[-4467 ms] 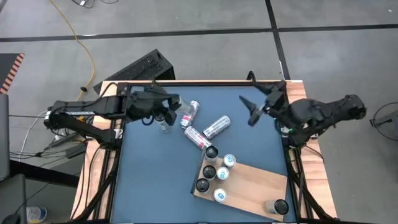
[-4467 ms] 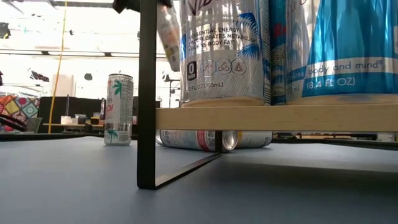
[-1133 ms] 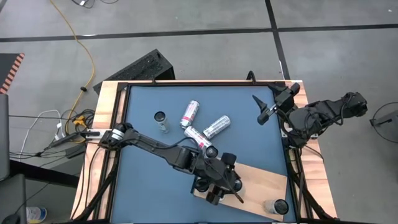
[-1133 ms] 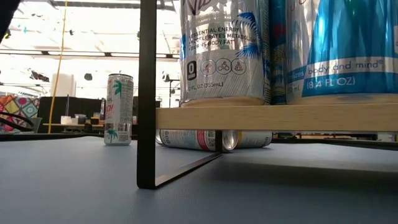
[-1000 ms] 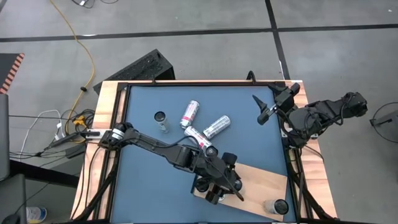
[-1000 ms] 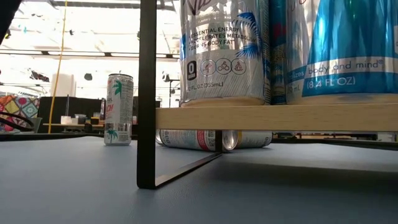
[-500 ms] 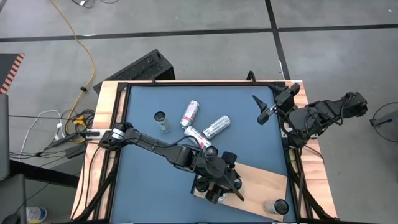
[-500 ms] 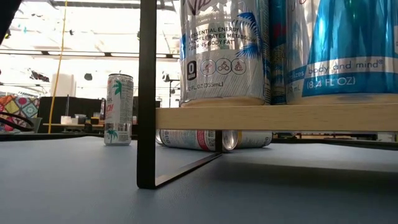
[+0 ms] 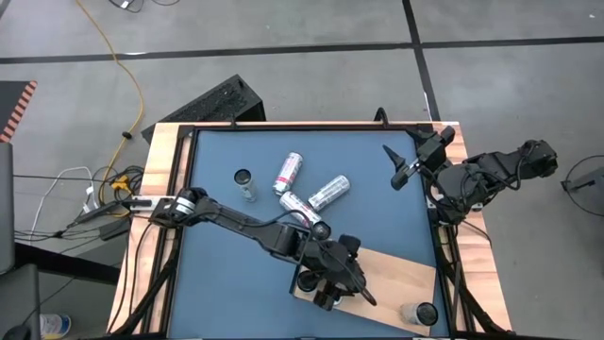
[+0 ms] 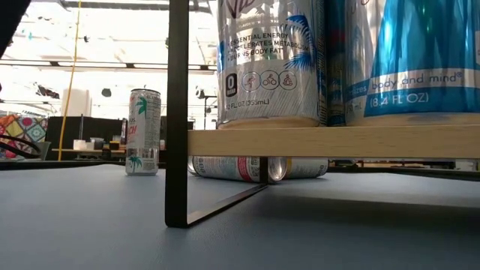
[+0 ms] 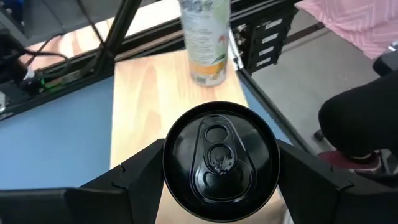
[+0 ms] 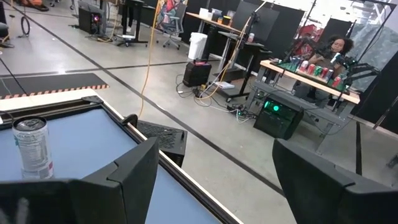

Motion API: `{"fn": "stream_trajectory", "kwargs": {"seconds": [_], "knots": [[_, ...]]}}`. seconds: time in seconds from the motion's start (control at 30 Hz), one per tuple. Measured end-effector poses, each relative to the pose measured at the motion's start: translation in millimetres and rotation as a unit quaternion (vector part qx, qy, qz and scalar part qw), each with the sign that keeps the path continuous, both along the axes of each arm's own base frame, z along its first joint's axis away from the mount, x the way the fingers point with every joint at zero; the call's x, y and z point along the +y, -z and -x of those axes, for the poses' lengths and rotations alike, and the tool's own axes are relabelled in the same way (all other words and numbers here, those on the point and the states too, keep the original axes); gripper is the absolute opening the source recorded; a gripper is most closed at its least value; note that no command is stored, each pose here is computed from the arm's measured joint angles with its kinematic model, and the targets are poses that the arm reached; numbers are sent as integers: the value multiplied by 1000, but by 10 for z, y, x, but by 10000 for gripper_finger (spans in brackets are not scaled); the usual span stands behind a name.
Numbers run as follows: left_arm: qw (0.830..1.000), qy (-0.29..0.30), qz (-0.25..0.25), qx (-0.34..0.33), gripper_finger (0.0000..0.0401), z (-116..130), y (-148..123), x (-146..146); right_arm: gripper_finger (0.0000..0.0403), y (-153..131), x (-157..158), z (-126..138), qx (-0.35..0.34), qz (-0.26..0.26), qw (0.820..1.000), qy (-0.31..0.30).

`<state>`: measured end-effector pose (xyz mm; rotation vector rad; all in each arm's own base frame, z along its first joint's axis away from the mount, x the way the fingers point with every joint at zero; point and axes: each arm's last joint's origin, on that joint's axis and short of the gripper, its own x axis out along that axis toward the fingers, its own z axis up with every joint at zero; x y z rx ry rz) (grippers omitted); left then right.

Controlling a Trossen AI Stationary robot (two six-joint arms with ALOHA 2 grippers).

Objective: Place canned beverage on shelf
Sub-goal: Put the left white yellow soda can on the shelf

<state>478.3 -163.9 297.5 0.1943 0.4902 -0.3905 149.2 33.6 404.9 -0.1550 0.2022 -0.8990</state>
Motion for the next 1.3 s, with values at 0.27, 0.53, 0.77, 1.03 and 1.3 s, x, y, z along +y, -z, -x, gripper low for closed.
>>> {"fn": "stream_trajectory", "kwargs": {"seconds": [0.27,0.53,0.77,1.03,1.3], "knots": [[1000,7,-4,0,253,6,-5,2,306,7,12,-12,5,-12,999,-30],[1000,13,-3,-11,318,12,-51,-1,306,20,12,-9,13,-11,999,-33],[1000,3,-14,-17,335,24,-79,3,306,16,13,-12,10,-13,999,-34],[997,-24,-56,-55,336,304,-516,-18,306,-62,63,-67,-44,-66,991,-104],[983,-122,-127,-52,336,913,-1047,-33,306,-21,271,-53,-80,-211,943,-244]]}}
